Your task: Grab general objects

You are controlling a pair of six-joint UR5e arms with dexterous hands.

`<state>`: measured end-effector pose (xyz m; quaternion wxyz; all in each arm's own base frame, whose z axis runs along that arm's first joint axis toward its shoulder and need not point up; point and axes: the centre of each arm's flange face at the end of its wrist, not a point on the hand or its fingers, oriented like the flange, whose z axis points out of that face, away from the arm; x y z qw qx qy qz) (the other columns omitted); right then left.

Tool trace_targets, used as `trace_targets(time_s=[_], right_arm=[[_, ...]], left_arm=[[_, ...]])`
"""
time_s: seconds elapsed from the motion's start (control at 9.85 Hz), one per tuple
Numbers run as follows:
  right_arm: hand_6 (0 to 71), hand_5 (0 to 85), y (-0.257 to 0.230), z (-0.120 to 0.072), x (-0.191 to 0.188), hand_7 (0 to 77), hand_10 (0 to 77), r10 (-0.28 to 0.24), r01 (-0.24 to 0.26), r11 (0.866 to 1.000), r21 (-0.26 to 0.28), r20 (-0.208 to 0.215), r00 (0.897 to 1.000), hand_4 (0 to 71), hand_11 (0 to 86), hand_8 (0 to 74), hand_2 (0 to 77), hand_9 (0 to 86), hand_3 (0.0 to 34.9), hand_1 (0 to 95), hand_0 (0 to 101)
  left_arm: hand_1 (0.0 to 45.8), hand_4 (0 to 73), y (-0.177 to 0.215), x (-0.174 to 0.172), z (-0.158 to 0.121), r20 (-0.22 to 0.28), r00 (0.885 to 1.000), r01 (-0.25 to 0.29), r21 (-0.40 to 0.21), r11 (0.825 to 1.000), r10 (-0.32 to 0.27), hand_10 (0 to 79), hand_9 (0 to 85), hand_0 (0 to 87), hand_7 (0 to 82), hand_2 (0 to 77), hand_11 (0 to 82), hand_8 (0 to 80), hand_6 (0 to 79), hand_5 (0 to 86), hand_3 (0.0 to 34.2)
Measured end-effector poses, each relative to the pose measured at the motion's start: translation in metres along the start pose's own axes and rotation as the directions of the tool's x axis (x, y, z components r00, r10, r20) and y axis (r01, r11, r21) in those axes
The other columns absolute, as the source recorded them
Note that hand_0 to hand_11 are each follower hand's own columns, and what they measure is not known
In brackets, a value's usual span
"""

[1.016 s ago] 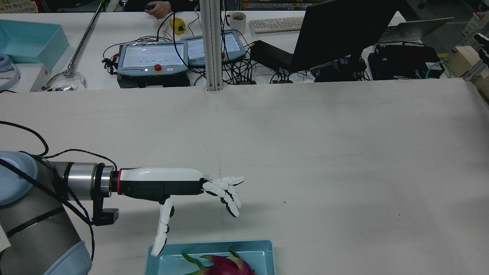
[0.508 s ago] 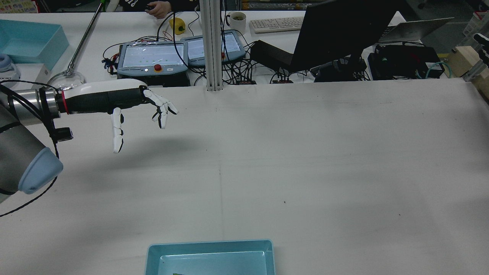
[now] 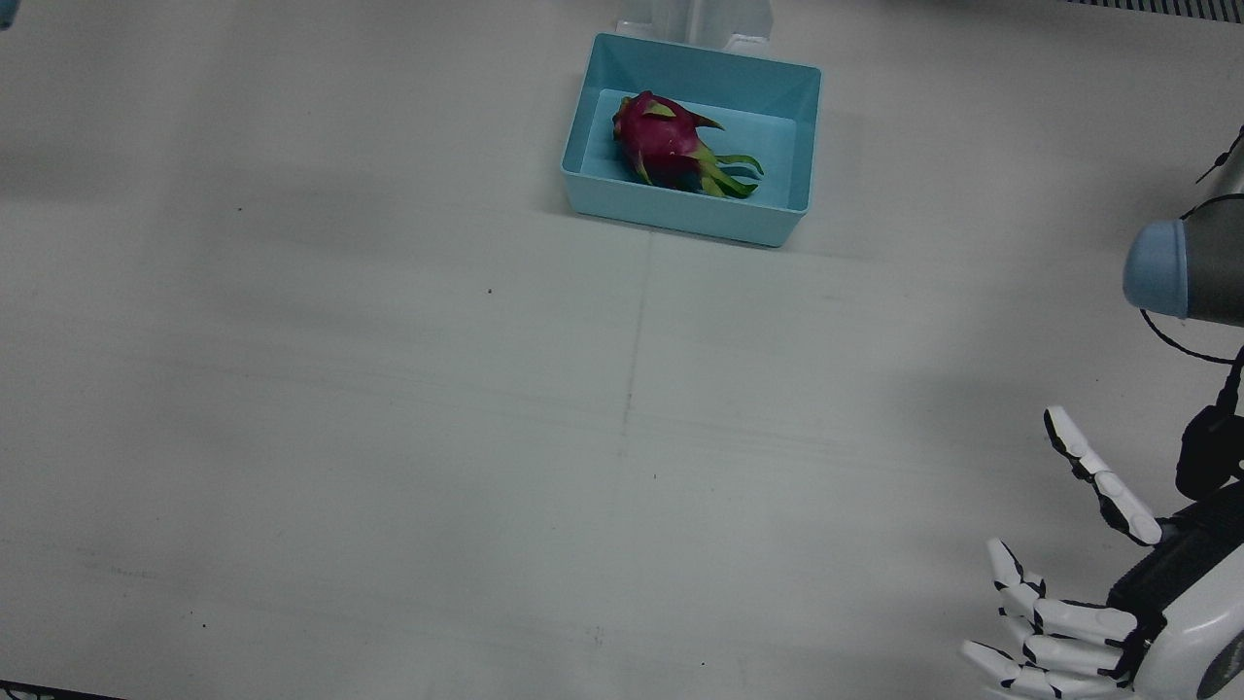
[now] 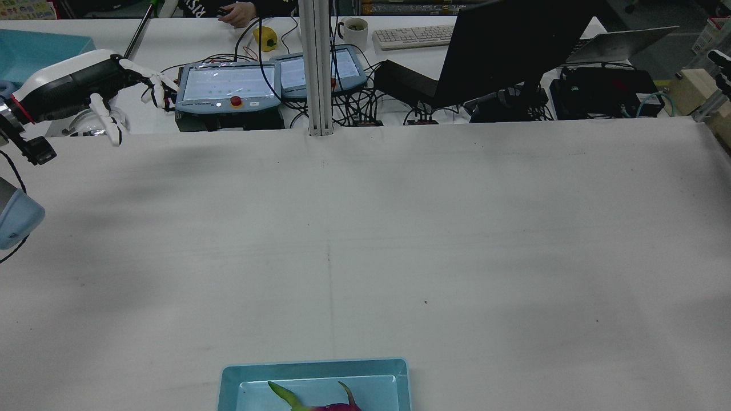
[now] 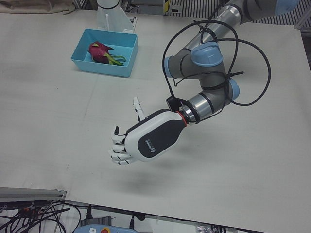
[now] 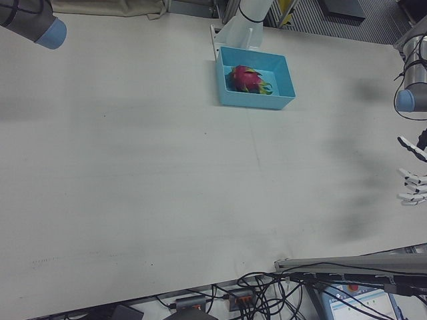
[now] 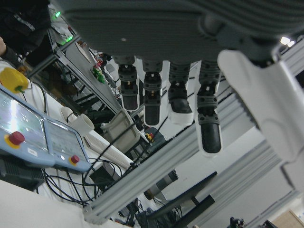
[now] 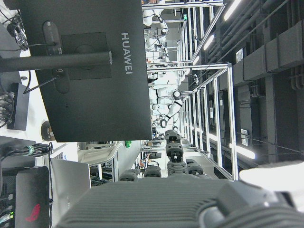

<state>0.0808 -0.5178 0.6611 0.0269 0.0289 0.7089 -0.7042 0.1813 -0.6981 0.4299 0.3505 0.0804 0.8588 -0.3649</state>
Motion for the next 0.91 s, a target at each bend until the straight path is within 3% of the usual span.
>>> trace_targets(time_s=[0.2,0.3,0.51,0.71,0.91], right_arm=[[0.0,0.0,0.000,0.000,0.000,0.0,0.0,0.000,0.000,1.000,0.000,0.000,1.000,0.0,1.1,0.0,1.6,1.1,0.0,6.0,0],[0.0,0.0,0.000,0.000,0.000,0.0,0.0,0.000,0.000,1.000,0.000,0.000,1.000,0.0,1.1,0.0,1.6,1.1,0.0,6.0,0],[0.0,0.0,0.000,0.000,0.000,0.0,0.0,0.000,0.000,1.000,0.000,0.000,1.000,0.0,0.5,0.0,1.6,1.1,0.0,6.0,0],[0.0,0.0,0.000,0.000,0.000,0.0,0.0,0.000,0.000,1.000,0.000,0.000,1.000,0.0,0.5,0.0,1.6,1.1,0.0,6.0,0],[0.0,0.0,0.000,0.000,0.000,0.0,0.0,0.000,0.000,1.000,0.000,0.000,1.000,0.0,0.5,0.0,1.6,1.1,0.0,6.0,0]], left_arm=[[0.0,48.5,-0.042,-0.020,-0.051,-0.089,0.996,-0.003,0.144,0.990,0.015,15.8,28.4,48.3,66.0,1.6,21.8,25.6,49.1,37.1,0.0],[0.0,44.7,-0.057,-0.032,-0.075,-0.114,0.993,-0.012,0.199,0.980,0.036,15.8,29.5,47.8,64.4,1.6,21.8,27.3,49.6,35.5,0.0],[0.0,40.9,-0.091,-0.056,-0.118,-0.126,0.988,-0.047,0.299,0.953,0.088,16.9,29.5,47.6,62.2,1.6,23.5,27.8,48.5,32.7,0.0],[0.0,39.8,-0.120,-0.061,-0.163,-0.107,0.981,-0.109,0.380,0.918,0.161,16.9,29.5,47.7,61.6,1.6,23.5,26.7,46.9,31.6,0.0],[0.0,39.8,-0.142,-0.077,-0.220,-0.106,0.968,-0.154,0.473,0.867,0.229,18.5,31.6,47.6,61.6,1.6,26.7,24.5,46.9,30.5,0.0]])
